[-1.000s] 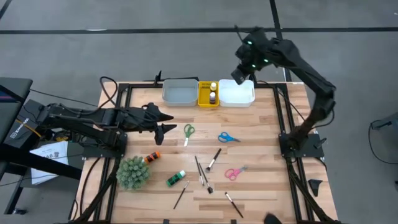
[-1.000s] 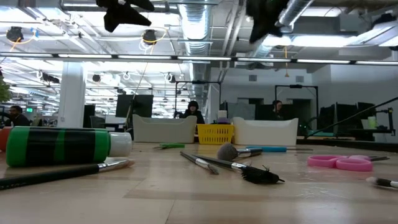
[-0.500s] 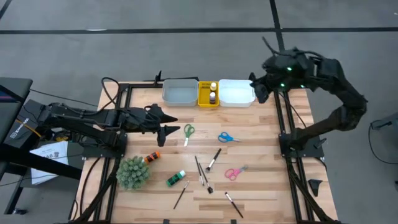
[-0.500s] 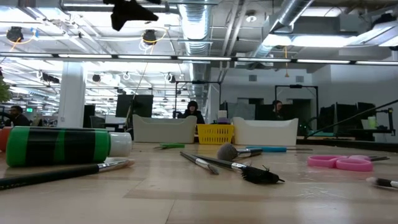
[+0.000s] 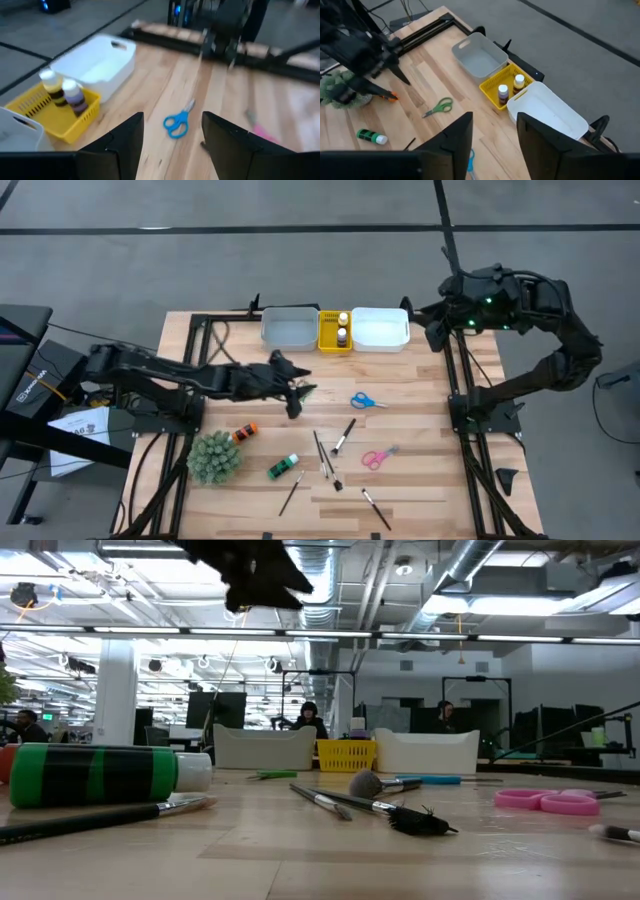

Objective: Pick & Place Paint Supplies
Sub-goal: Put the green scissors into the gray bin

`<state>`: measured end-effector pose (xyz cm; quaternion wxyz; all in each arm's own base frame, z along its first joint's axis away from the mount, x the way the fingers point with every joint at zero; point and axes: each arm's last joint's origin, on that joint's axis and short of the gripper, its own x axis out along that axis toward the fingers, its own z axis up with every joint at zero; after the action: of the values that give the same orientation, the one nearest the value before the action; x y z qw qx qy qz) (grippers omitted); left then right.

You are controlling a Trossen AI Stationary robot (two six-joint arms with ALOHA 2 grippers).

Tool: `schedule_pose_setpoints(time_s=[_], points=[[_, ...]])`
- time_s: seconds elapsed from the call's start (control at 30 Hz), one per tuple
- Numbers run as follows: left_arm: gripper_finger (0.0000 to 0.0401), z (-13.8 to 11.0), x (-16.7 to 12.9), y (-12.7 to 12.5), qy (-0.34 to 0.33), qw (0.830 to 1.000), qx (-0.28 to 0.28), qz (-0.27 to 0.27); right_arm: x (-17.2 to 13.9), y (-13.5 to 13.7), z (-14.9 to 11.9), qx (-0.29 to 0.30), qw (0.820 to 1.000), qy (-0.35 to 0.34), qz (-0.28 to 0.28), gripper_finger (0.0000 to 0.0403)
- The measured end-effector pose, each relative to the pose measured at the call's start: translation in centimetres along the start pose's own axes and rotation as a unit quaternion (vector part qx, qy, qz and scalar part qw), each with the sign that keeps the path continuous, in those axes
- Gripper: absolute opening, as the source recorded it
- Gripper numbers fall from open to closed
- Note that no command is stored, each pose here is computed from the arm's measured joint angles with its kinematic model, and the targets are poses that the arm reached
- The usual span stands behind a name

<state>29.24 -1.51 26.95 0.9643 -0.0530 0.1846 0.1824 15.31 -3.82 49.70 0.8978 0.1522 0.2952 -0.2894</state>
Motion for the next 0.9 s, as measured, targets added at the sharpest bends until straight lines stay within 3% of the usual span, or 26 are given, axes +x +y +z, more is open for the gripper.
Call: schedule_pose_setpoints(time_s=[0.2, 0.43, 0.7, 0.8, 0.9], points=[[0.019, -3.5, 3.7, -0.9, 0.073, 0.997, 0.023, 0.018, 0.0, 0.0, 0.0, -0.017, 1.0, 0.0, 0.001, 0.0149], [0.0157, -7.2, 6.6, -1.2, 0.14, 0.988, 0.053, 0.038, 0.0, 0.0, 0.0, -0.019, 1.0, 0.0, 0.002, 0.0149], [0.0132, -9.3, 8.3, 0.1, 0.191, 0.977, 0.061, 0.068, 0.0, 0.0, 0.0, -0.019, 1.0, 0.0, 0.003, 0.0149], [0.0128, -9.6, 8.5, 1.2, 0.215, 0.971, 0.049, 0.088, 0.0, 0.0, 0.0, -0.019, 1.0, 0.001, 0.002, 0.0148], [0.0127, -9.3, 8.1, 2.6, 0.232, 0.965, -0.014, 0.118, 0.0, 0.0, 0.0, -0.018, 1.0, 0.001, 0.002, 0.0149]])
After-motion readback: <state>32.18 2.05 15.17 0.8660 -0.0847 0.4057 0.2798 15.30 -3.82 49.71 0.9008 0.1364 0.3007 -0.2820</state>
